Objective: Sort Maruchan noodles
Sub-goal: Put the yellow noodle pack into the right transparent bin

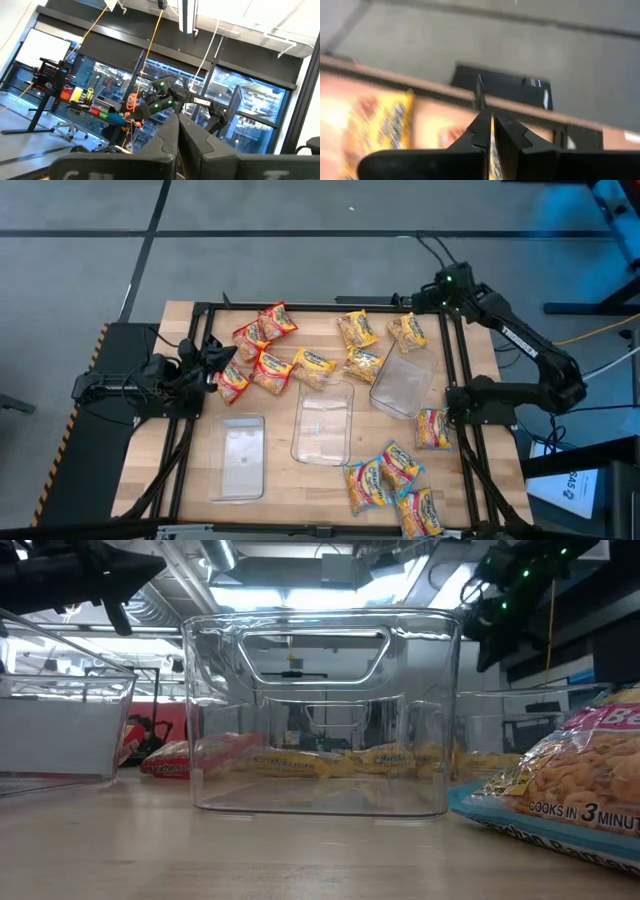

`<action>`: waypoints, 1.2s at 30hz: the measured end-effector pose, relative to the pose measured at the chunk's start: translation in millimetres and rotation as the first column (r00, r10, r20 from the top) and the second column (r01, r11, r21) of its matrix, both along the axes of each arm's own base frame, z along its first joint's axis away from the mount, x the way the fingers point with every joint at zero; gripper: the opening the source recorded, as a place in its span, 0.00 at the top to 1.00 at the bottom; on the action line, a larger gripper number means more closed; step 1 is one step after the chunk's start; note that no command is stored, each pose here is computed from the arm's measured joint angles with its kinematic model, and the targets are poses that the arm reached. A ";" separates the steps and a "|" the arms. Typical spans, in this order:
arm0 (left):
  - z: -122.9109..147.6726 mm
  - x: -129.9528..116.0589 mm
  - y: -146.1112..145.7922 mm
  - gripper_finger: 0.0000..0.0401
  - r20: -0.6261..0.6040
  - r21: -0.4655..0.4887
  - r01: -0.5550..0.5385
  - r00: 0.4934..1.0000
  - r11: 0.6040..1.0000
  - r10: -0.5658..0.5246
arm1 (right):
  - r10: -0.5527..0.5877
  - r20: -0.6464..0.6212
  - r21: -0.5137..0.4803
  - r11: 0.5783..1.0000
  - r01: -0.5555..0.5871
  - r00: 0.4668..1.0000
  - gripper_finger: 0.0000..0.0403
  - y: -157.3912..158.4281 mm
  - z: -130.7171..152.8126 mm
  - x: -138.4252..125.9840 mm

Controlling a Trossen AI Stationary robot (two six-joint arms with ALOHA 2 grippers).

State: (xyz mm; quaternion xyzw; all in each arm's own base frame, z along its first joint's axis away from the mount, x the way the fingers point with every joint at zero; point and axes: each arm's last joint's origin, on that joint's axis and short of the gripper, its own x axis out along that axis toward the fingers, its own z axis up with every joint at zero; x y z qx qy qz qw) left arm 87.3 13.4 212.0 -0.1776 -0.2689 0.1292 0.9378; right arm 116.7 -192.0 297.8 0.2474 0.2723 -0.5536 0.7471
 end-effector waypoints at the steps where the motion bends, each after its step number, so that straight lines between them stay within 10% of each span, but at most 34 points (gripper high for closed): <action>1: 0.0 0.0 0.1 1.00 0.000 -0.001 -0.001 1.000 1.000 0.001 | -0.013 -0.020 0.003 1.000 0.013 1.000 0.95 -3.3 -2.8 1.5; 24: 0.0 0.0 0.1 1.00 0.000 -0.001 -0.002 1.000 1.000 0.002 | 0.160 -0.083 0.490 0.866 -0.100 0.984 0.93 -50.0 -105.0 26.9; 36: 0.0 0.0 0.1 1.00 0.000 0.000 -0.002 1.000 1.000 0.002 | 0.095 -0.204 0.425 0.905 0.000 0.974 0.64 -57.1 -113.5 29.9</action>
